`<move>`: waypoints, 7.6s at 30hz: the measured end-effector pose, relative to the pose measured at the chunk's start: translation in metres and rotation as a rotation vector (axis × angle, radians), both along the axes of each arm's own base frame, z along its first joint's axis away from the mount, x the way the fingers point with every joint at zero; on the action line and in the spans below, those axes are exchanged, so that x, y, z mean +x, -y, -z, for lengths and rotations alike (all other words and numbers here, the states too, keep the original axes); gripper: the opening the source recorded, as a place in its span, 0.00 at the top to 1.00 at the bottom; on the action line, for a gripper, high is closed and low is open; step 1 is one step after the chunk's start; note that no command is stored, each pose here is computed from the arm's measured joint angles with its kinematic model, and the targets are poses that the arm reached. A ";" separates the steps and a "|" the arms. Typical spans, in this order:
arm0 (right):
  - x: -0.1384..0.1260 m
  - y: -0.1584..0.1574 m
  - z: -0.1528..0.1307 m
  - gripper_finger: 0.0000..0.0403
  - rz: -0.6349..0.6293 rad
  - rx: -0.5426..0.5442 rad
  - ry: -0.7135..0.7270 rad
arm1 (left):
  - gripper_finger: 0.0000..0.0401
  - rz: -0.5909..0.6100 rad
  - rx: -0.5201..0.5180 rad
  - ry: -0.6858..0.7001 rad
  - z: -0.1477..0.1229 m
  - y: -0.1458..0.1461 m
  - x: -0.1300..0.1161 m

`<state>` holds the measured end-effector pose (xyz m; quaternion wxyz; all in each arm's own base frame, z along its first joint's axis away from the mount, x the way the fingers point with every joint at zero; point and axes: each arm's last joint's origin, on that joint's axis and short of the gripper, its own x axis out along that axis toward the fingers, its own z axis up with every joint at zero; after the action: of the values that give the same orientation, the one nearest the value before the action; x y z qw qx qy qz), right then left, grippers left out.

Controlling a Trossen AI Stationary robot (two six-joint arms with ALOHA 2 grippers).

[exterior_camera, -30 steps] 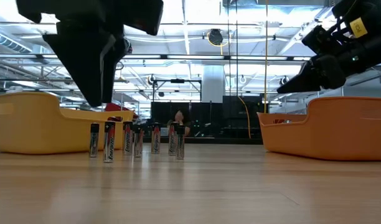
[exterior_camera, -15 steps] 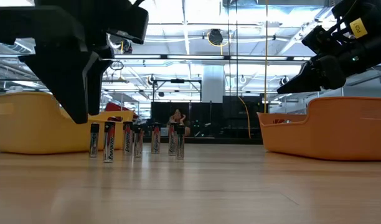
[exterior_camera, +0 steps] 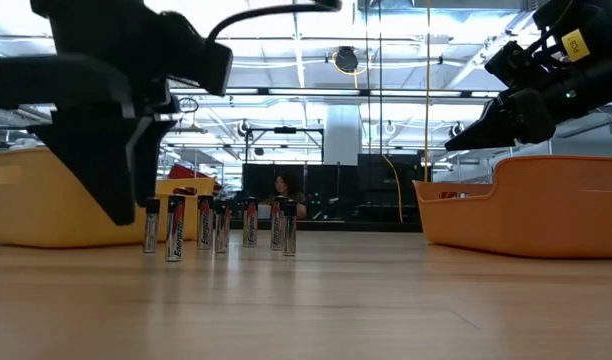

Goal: Sort batteries
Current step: Put the silver battery into the yellow bin

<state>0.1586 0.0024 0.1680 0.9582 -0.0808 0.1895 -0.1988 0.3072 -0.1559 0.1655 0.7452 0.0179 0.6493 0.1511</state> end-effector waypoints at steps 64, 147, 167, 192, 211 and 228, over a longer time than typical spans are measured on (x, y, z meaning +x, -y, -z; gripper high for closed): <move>0.000 0.000 -0.001 1.00 0.001 0.005 0.010 | 0.55 -0.081 -0.232 0.157 -0.006 0.003 0.023; 0.008 -0.028 -0.009 1.00 -0.138 0.171 0.190 | 0.68 -0.182 -0.047 -0.162 -0.052 -0.094 -0.049; 0.008 -0.043 -0.004 0.84 -0.169 0.247 0.190 | 0.33 0.161 -0.080 0.082 -0.073 -0.094 -0.010; 0.008 -0.042 -0.003 0.80 -0.175 0.205 0.163 | 0.44 0.229 -0.145 -0.076 -0.026 -0.102 0.012; 0.007 -0.042 -0.002 0.80 -0.172 0.204 0.156 | 0.56 0.216 -0.198 -0.056 -0.026 -0.105 0.015; 0.007 -0.042 -0.002 0.80 -0.171 0.210 0.157 | 0.67 0.247 -0.179 -0.149 -0.005 -0.105 0.018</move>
<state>0.1659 0.0447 0.1702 0.9867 0.0197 0.1259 -0.1013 0.3255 -0.0512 0.1705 0.7065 0.0424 0.7064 -0.0019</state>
